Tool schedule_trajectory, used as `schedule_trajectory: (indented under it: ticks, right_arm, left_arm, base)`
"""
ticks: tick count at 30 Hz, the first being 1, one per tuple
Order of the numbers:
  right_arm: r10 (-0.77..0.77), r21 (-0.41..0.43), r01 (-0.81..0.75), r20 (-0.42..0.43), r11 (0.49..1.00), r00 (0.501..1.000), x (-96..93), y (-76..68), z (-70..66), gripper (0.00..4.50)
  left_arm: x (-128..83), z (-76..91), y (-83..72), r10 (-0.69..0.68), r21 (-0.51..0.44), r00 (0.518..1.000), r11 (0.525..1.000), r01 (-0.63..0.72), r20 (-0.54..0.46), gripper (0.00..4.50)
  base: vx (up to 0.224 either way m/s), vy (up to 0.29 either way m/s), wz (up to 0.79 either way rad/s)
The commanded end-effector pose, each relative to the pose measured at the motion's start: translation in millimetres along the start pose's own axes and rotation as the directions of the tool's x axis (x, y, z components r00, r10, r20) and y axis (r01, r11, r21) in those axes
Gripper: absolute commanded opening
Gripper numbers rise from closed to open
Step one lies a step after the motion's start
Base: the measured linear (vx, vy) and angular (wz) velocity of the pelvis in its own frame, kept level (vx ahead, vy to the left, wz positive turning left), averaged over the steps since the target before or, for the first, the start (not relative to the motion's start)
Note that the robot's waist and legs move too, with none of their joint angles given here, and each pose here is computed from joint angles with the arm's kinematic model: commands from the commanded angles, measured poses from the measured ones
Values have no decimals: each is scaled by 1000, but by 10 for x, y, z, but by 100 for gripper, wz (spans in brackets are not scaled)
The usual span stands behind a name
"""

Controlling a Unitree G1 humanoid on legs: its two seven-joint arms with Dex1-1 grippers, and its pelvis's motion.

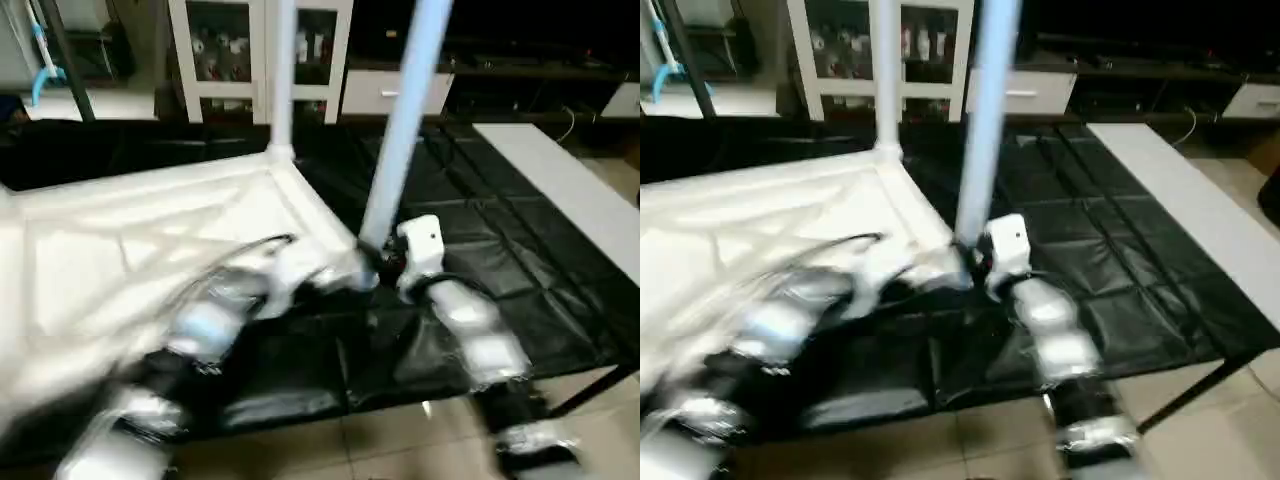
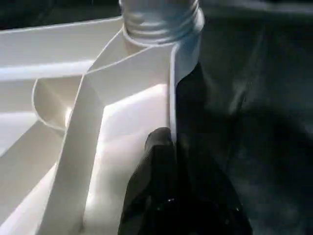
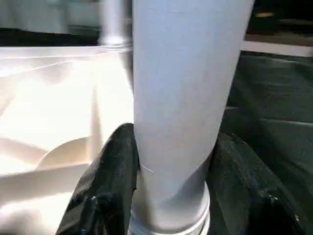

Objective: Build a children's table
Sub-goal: Rotate leg to tighten

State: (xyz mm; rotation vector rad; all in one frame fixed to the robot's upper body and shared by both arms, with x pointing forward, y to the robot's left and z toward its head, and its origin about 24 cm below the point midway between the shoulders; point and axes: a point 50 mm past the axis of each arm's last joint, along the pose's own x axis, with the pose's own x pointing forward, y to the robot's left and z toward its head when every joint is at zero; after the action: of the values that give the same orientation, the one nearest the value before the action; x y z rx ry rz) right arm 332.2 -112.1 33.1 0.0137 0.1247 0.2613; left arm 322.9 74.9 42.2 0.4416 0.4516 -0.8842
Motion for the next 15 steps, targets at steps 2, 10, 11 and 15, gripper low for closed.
schedule_trajectory:
  ticks: [2, 10, 11, 15]
  right_arm:
    - [-53, 30, 54, -39, 998, 998, -16, -88, -135, 186]
    - [144, 18, -147, 96, 989, 985, -68, -22, 85, 279]
    - [144, 18, -147, 96, 989, 985, -68, -22, 85, 291]
    - [400, -88, -394, 67, 915, 914, -218, -142, 240, 297]
  left_arm:
    - [11, 88, 22, 42, -13, 996, 999, -41, 73, 0]
    - [-60, 5, 94, 11, 30, 1000, 999, -11, 23, 0]
    - [-60, 5, 94, 11, 30, 1000, 999, -11, 23, 0]
    - [-261, -286, 122, -174, 138, 983, 974, 179, -52, 0]
  base:
    - [0, 0, 0]
    - [0, 0, 0]
    - [0, 0, 0]
    - [0, 0, 0]
